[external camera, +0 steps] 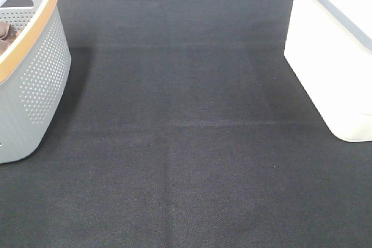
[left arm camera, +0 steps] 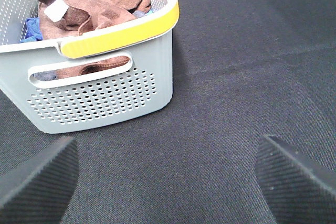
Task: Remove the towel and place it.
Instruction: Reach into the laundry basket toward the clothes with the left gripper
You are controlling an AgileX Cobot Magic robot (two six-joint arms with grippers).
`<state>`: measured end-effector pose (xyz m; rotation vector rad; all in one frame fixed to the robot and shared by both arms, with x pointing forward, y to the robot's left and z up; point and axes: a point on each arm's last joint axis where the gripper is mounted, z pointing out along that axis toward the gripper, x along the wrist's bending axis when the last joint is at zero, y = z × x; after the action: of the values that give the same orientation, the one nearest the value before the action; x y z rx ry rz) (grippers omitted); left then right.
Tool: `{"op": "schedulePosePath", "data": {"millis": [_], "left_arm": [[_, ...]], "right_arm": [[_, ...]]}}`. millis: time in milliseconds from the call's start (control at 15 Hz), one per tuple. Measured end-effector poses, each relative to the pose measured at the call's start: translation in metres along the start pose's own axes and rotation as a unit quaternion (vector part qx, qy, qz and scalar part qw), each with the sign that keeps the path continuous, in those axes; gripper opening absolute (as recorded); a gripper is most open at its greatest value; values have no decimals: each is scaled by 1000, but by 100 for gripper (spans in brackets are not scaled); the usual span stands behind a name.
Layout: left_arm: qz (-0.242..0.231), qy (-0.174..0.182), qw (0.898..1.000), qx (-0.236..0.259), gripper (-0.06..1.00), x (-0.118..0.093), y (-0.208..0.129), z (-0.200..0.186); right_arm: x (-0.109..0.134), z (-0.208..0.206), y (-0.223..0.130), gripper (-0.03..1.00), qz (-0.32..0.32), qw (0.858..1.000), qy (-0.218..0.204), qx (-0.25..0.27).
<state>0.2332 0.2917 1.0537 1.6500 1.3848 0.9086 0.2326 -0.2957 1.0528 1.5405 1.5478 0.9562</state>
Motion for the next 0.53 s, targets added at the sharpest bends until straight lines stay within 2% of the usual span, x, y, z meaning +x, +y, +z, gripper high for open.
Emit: {"op": "schedulePosePath", "data": {"millis": [533], "left_arm": [[0, 0, 1000, -2, 87, 0, 1, 0]], "right_arm": [[0, 0, 0, 59, 0, 1000, 0, 0]]}}
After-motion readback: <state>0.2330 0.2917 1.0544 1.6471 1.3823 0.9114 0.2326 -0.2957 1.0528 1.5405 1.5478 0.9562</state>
